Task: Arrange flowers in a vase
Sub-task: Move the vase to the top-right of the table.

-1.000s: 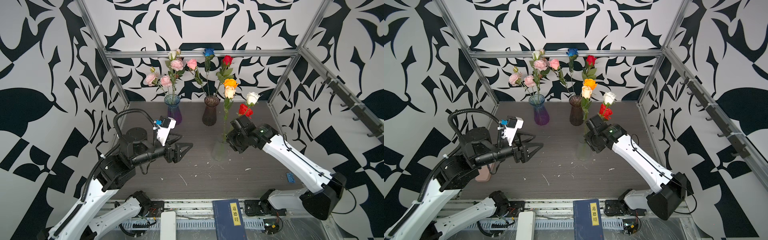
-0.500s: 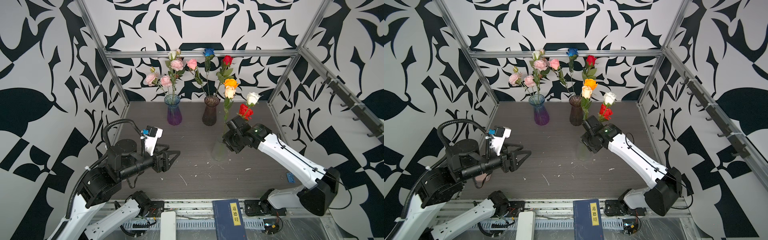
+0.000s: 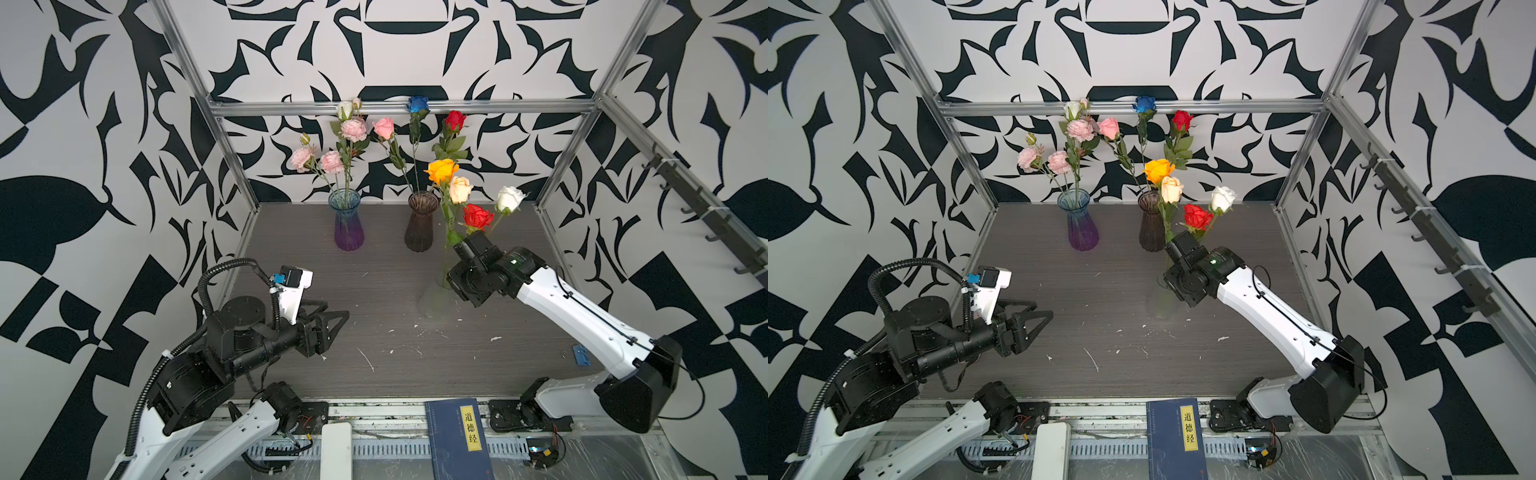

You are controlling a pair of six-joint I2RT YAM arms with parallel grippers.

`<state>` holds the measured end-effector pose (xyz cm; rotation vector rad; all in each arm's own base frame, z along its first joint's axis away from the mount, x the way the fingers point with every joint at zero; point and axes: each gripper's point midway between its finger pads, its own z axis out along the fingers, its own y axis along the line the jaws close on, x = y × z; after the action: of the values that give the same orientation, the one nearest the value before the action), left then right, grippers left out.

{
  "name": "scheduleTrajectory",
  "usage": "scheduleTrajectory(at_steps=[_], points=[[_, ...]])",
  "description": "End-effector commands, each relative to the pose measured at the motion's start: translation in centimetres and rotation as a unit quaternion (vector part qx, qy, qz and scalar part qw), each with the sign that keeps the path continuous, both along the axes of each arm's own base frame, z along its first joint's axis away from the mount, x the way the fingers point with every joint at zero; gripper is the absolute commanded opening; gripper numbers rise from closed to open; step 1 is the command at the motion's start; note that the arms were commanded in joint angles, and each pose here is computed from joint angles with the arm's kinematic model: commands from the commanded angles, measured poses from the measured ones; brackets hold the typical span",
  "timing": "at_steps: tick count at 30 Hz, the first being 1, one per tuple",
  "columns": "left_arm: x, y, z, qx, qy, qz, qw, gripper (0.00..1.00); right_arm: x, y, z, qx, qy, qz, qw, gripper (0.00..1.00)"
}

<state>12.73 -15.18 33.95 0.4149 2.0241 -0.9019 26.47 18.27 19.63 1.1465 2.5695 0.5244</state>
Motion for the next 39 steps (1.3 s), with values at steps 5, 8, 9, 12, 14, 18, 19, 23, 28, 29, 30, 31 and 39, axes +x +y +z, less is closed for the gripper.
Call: scheduleTrajectory(at_steps=[5, 8, 9, 12, 14, 18, 19, 23, 28, 29, 30, 31, 39], points=[[-0.3, 0.7, -1.5, 0.012, 0.014, 0.01, 1.0, 0.73, 0.8, -0.8, 0.7, -0.012, -0.006, 0.008, 1.0, 0.0], [-0.5, 0.8, -1.8, 0.013, 0.017, 0.009, 1.0, 0.73, 1.6, -1.9, 1.7, -0.009, -0.01, 0.009, 1.0, 0.0], [-0.5, 0.8, -1.9, 0.014, 0.017, 0.009, 1.0, 0.72, 1.9, -2.4, 2.1, -0.009, -0.009, 0.008, 1.0, 0.0], [-0.7, 1.1, -2.0, 0.01, 0.018, 0.012, 1.0, 0.73, 2.8, -4.6, 3.0, -0.007, -0.003, -0.003, 1.0, 0.0], [-0.8, 1.2, -2.2, 0.009, 0.02, 0.014, 1.0, 0.72, 3.6, -6.0, 3.5, 0.0, 0.001, -0.01, 1.0, 0.0], [-0.8, 1.2, -2.8, 0.008, 0.029, 0.016, 0.999, 0.72, 6.1, -9.5, 4.7, 0.001, 0.005, -0.021, 1.0, 0.0], [-0.8, 1.2, -2.9, 0.008, 0.031, 0.018, 0.999, 0.72, 6.8, -10.4, 5.1, -0.004, 0.003, -0.022, 1.0, 0.0], [-1.1, 1.3, -3.3, 0.008, 0.042, 0.015, 0.999, 0.71, 10.6, -13.5, 6.1, -0.07, -0.003, -0.001, 0.998, 0.0], [-1.7, 1.8, -3.8, 0.0, 0.044, 0.018, 0.999, 0.71, 15.2, -15.4, 5.2, -0.124, 0.037, 0.04, 0.991, 0.0], [-1.8, 1.8, -3.8, -0.004, 0.044, 0.017, 0.999, 0.71, 16.1, -15.8, 5.1, -0.134, 0.045, 0.044, 0.989, 0.0], [-1.9, 1.9, -3.9, -0.007, 0.044, 0.019, 0.999, 0.71, 16.8, -16.2, 5.1, -0.144, 0.054, 0.046, 0.987, 0.0], [-1.9, 2.0, -3.9, -0.01, 0.045, 0.02, 0.999, 0.71, 17.4, -16.4, 5.3, -0.15, 0.054, 0.046, 0.986, 0.0], [-2.1, 2.1, -4.2, -0.01, 0.053, 0.022, 0.998, 0.71, 20.2, -16.5, 4.7, -0.143, 0.013, 0.025, 0.989, 0.0]])
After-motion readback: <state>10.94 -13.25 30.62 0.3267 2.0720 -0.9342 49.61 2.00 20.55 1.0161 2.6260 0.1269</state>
